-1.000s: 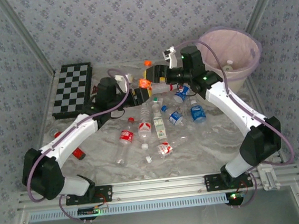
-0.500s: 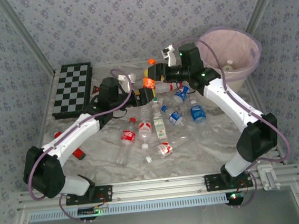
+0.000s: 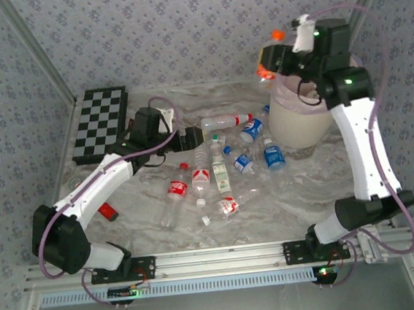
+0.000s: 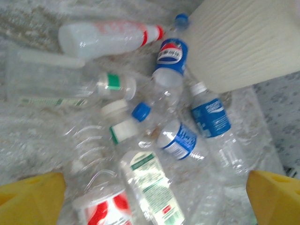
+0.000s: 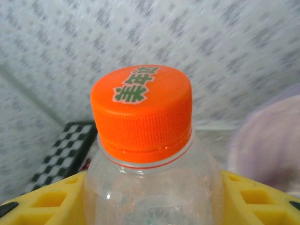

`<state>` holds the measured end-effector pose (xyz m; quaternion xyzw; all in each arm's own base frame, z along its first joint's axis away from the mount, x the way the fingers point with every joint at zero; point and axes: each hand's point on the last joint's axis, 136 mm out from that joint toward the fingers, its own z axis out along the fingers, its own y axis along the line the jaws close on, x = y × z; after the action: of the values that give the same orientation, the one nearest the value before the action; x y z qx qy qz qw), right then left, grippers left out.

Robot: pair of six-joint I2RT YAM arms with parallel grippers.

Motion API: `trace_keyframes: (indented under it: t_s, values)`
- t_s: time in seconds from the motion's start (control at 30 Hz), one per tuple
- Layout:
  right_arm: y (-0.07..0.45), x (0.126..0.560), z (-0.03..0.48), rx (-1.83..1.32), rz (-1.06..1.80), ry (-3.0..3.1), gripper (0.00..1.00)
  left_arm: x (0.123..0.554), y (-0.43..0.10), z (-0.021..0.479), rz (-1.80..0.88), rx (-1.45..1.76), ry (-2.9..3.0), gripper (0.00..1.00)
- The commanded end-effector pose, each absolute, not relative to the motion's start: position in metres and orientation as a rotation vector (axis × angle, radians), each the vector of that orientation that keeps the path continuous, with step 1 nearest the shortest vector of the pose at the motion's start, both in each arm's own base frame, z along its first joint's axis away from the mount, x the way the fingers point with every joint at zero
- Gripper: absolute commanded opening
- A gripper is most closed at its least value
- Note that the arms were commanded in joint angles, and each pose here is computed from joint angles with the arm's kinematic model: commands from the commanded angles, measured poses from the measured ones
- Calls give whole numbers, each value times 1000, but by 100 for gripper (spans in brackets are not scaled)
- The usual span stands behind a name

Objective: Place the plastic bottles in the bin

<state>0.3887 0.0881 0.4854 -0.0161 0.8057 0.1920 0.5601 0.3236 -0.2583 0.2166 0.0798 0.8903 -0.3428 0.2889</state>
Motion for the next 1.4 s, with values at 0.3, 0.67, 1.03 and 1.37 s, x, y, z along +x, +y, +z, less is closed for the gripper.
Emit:
trace_keyframes:
  t_s: [0.3,0.67,1.03,1.37]
  values:
    - [-60,441,423,156,-430,2094,0,319,-246,209,-797,244,2430,99]
    - [-78,480,292,118,-431,2532,0,312,-233,199,-713,252,2469,99]
    - [-91,490,185,207,-325,2790,0,307,-228,191,-669,273,2502,99]
    - [-97,488,109,258,-294,2884,1,305,-226,190,-657,271,2499,99]
